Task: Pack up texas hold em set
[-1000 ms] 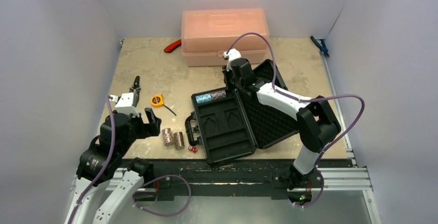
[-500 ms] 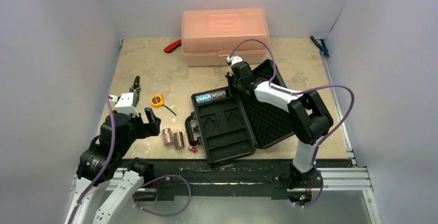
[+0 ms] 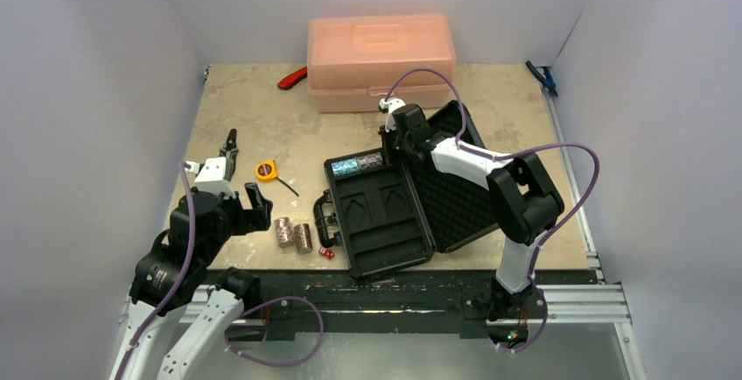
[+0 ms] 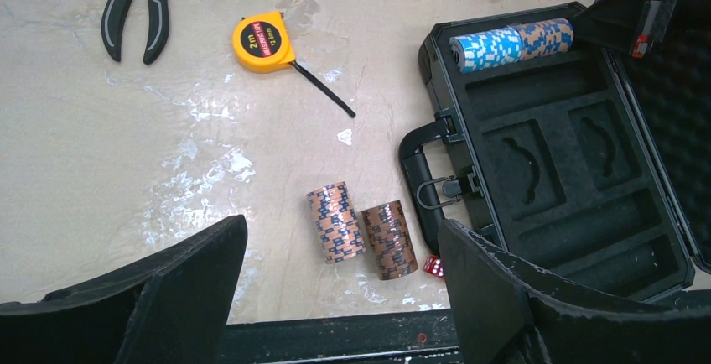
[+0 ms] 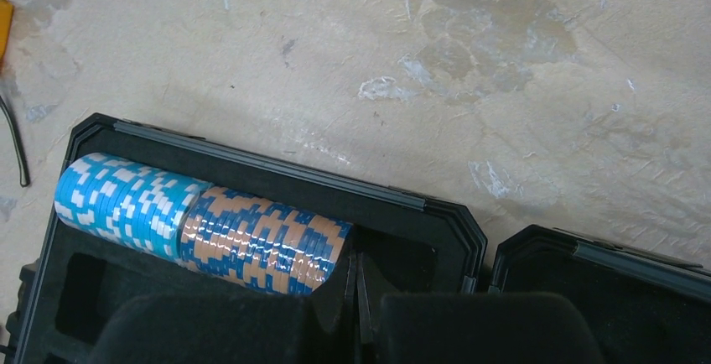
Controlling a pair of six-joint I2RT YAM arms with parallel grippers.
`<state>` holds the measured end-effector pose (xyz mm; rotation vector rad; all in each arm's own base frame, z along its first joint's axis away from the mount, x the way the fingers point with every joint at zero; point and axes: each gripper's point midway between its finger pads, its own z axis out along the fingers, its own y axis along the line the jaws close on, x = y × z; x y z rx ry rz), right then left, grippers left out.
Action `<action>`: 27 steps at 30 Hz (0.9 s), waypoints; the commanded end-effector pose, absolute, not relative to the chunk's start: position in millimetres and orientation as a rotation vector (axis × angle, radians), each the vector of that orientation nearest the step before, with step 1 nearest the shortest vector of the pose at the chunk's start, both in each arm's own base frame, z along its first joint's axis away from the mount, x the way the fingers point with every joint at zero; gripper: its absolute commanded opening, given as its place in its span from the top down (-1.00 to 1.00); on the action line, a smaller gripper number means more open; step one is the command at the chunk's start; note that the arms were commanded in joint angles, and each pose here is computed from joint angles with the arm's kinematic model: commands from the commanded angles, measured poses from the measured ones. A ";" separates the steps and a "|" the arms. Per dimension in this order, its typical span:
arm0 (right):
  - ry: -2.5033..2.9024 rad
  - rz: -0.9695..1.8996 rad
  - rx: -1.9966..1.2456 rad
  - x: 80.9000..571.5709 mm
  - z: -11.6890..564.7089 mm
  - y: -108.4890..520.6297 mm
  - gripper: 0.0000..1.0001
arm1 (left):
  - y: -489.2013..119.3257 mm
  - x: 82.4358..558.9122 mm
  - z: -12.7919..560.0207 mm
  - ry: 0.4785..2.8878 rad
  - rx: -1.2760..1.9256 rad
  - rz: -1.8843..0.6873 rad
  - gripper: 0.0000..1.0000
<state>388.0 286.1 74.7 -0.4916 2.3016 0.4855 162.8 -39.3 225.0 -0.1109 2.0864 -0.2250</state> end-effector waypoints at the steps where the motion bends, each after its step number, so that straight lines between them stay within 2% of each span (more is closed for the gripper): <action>1: 2.232 0.644 -0.582 379.8 89.2 317.0 1.00 | -36.0 168.5 229.5 2.061 -0.112 -0.199 -0.68; 10: 2.256 0.500 -0.545 389.6 93.3 300.2 0.99 | -35.8 168.5 229.7 2.061 -0.112 -0.198 -0.68; 19: 2.198 0.426 -0.503 398.1 129.8 288.9 0.38 | -34.6 168.6 229.4 2.062 -0.119 -0.191 -0.69; 22: 2.179 0.430 -0.504 397.1 141.7 288.1 0.26 | -34.1 168.7 229.5 2.062 -0.122 -0.188 -0.70; 27: 2.150 0.399 -0.486 395.2 160.8 278.9 0.18 | -33.3 168.7 229.0 2.064 -0.127 -0.183 -0.71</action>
